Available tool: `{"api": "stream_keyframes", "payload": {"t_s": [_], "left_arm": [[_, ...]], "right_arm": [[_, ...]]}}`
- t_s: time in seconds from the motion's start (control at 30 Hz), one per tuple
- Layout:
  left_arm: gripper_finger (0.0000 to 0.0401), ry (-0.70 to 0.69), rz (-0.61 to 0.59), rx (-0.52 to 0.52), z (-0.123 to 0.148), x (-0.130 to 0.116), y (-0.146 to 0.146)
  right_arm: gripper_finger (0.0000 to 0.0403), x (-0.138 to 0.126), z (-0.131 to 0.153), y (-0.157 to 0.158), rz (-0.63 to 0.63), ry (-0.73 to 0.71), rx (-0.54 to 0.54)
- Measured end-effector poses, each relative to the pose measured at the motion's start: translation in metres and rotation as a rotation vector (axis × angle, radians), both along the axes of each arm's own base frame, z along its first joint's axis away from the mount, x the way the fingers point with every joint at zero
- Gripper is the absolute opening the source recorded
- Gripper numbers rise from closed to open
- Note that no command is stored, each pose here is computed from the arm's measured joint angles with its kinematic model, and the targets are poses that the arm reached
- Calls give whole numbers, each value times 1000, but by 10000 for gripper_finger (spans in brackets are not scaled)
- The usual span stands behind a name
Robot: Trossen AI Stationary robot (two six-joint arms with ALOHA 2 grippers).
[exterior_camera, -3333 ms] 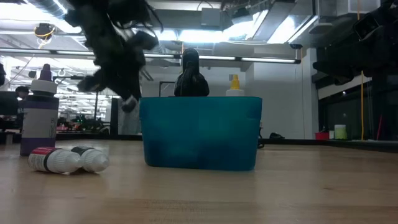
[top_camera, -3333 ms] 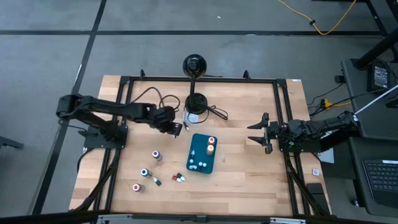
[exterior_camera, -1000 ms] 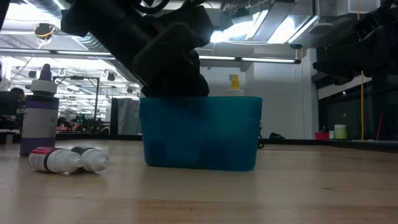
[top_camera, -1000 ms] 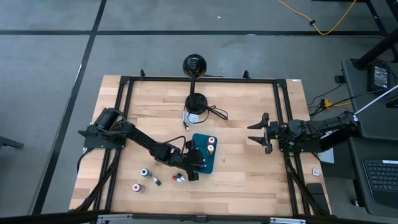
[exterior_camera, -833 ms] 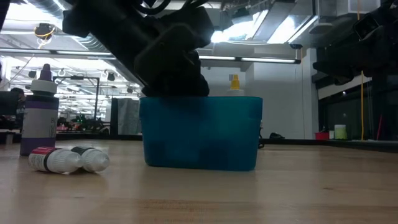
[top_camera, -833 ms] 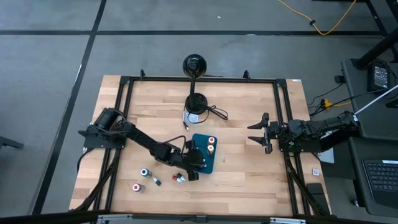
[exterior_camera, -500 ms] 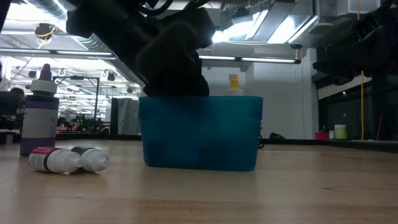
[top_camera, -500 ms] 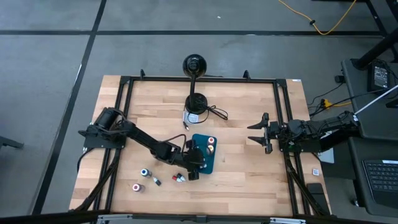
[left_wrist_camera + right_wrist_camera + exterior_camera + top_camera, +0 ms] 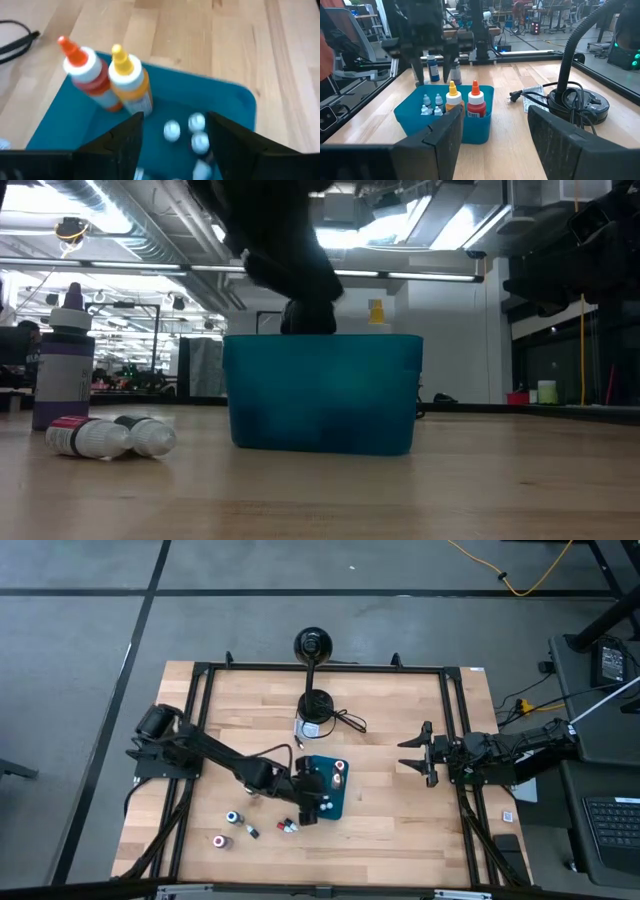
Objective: Pick & Place food coloring
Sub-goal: Put the red small food coloring bottle into the bin
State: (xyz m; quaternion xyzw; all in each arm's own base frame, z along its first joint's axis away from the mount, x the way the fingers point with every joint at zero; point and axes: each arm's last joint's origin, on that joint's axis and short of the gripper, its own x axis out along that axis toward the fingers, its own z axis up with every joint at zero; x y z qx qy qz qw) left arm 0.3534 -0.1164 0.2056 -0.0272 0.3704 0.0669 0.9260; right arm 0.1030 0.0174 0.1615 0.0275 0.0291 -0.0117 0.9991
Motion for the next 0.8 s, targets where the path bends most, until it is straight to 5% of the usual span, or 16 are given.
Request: {"api": "stream_keyframes", "payload": {"t_s": [0.37,0.8], "left_arm": [[262,275,-84,-98,27,-47,6],[263,555,293,-432,58,-70,9]], "right_arm": [[223,0,0,0,0,0,0],[223,0,0,0,0,0,0]]}}
